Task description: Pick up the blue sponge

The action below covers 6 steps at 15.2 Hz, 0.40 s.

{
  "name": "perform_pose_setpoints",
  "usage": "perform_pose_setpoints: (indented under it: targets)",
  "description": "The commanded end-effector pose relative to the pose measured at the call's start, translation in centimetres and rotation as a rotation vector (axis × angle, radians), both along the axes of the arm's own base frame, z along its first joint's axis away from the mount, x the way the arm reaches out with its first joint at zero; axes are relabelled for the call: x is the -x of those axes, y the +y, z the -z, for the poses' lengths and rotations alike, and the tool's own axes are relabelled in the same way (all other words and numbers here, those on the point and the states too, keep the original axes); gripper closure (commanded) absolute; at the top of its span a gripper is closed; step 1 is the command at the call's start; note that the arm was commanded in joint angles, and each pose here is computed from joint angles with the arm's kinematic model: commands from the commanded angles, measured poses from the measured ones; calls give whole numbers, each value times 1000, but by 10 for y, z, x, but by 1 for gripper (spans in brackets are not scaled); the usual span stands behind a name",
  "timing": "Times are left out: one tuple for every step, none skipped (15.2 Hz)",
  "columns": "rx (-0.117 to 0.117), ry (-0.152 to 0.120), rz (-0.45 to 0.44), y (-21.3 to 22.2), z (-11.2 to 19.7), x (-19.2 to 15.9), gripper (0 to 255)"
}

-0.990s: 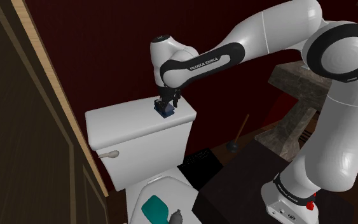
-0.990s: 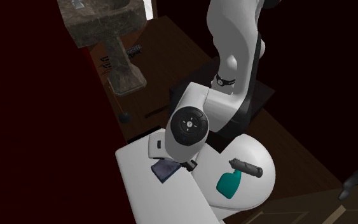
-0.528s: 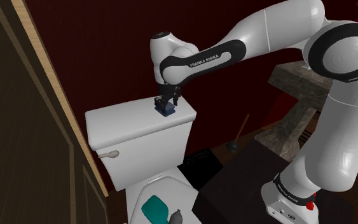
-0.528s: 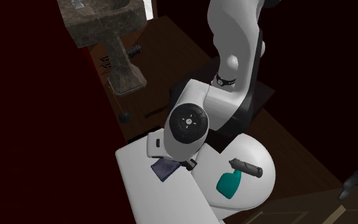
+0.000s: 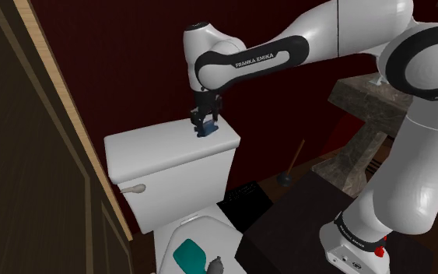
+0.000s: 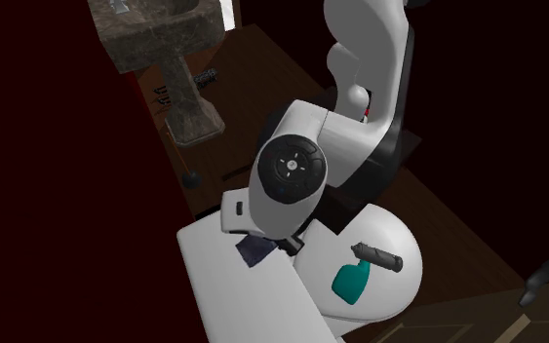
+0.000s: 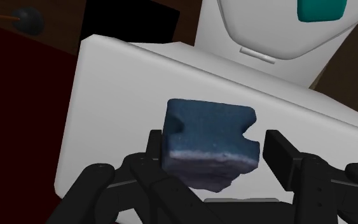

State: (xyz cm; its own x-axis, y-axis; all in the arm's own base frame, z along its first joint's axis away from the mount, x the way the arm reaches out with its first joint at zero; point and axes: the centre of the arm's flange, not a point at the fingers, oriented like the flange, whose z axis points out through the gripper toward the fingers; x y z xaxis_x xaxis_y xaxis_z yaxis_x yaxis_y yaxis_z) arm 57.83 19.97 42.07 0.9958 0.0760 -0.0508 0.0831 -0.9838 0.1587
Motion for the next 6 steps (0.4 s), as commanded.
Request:
perform_pose_setpoints:
  targets:
    - [0,0,0,0,-11,1,255]
    - [0,0,0,0,-16,1,255]
    - [0,0,0,0,-21,1,255]
    - [0,0,0,0,-27,1,255]
    - [0,0,0,0,-27,1,255]
    - [0,0,0,0,-27,1,255]
